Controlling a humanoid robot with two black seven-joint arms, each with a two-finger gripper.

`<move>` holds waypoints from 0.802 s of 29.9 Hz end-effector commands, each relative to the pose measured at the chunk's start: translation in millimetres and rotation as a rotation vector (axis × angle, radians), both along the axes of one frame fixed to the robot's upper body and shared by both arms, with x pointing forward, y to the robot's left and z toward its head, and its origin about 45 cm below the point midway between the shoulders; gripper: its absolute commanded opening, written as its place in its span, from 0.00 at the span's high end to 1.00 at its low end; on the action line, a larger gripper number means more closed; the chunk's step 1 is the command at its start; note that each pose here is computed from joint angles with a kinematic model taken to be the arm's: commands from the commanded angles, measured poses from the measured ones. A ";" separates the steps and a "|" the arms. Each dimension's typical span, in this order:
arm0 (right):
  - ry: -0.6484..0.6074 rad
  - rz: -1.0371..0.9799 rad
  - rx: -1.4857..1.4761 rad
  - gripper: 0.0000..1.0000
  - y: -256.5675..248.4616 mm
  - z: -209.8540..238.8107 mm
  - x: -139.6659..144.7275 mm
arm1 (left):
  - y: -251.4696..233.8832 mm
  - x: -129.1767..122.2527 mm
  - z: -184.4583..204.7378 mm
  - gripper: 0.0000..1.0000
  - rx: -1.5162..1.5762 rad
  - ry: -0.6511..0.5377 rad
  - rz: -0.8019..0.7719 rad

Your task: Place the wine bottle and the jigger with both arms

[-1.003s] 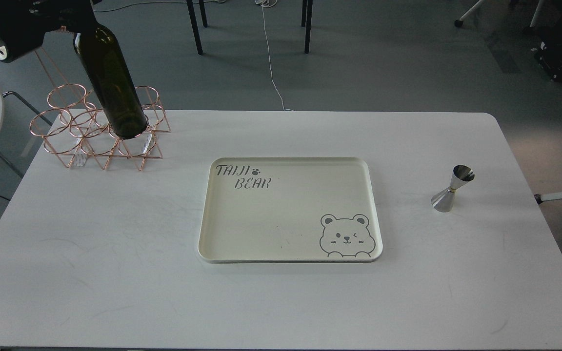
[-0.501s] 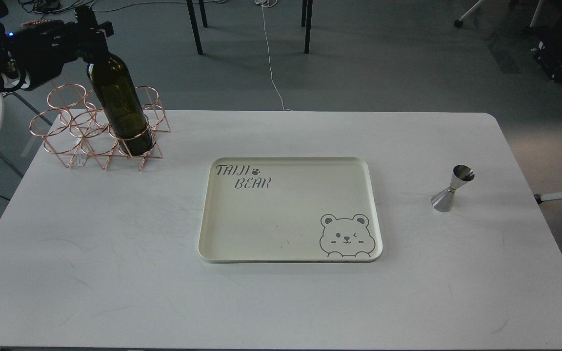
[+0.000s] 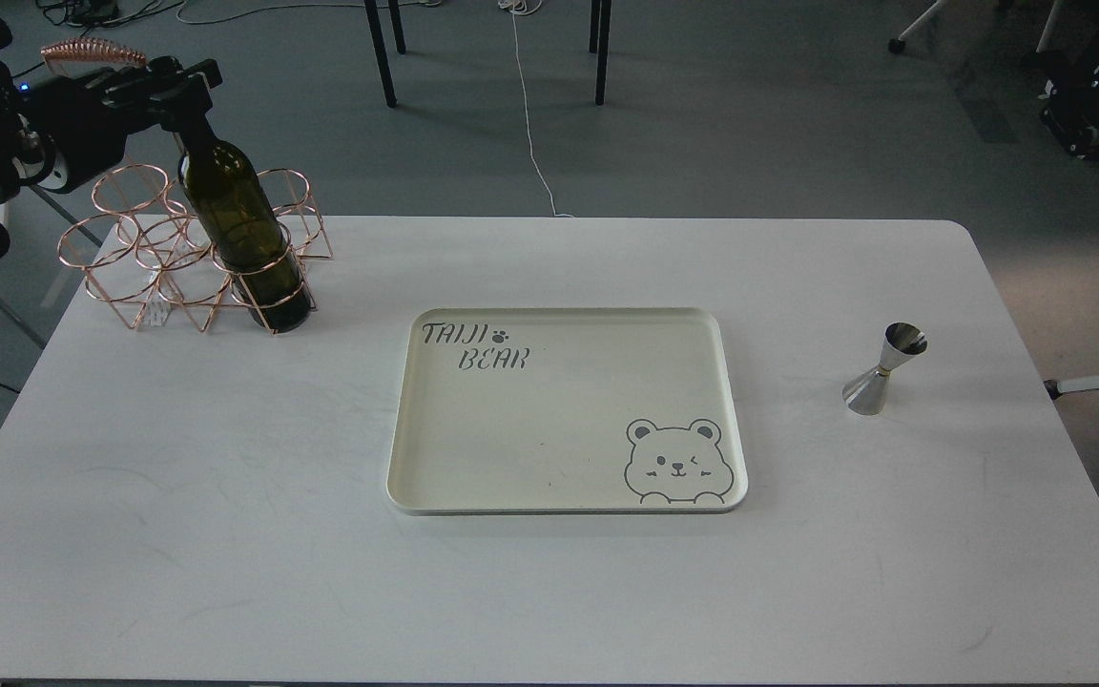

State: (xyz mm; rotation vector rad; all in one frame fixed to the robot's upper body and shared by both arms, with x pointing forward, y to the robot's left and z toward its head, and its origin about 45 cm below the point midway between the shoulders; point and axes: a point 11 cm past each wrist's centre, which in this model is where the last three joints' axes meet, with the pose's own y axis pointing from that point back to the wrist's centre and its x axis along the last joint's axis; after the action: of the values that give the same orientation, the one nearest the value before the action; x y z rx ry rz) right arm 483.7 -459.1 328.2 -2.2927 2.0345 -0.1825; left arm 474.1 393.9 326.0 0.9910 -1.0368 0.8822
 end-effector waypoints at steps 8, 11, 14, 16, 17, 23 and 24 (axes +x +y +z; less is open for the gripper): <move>-0.012 -0.027 0.007 0.03 -8.7 3.7 -2.2 | 22.9 2.9 53.0 0.02 -0.349 -0.095 0.105; -0.018 -0.046 0.022 0.02 -15.3 3.3 -5.0 | 48.3 -3.2 71.6 0.02 -0.590 -0.131 0.189; -0.016 -0.072 0.014 0.02 -21.9 2.2 -7.3 | 68.0 -9.5 83.3 0.02 -0.823 -0.145 0.244; -0.009 -0.100 0.002 0.02 -34.1 0.9 -12.9 | 82.5 -16.8 88.1 0.02 -0.936 -0.135 0.263; -0.009 -0.116 0.000 0.01 -39.6 1.4 -15.1 | 87.2 -19.5 89.6 0.02 -0.976 -0.130 0.266; -0.027 -0.183 0.133 0.01 -57.6 -14.2 -28.4 | 122.3 -33.8 81.9 0.02 -1.322 -0.093 0.292; -0.019 -0.187 0.141 0.01 -59.3 -19.6 -31.1 | 127.3 -37.3 76.9 0.02 -1.394 -0.078 0.287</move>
State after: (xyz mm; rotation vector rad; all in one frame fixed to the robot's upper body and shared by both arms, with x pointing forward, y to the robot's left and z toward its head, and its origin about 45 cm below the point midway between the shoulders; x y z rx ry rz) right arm 460.5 -511.7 322.1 -2.0617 2.1692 -0.1267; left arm 445.1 506.5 413.4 0.0524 -0.2812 1.5324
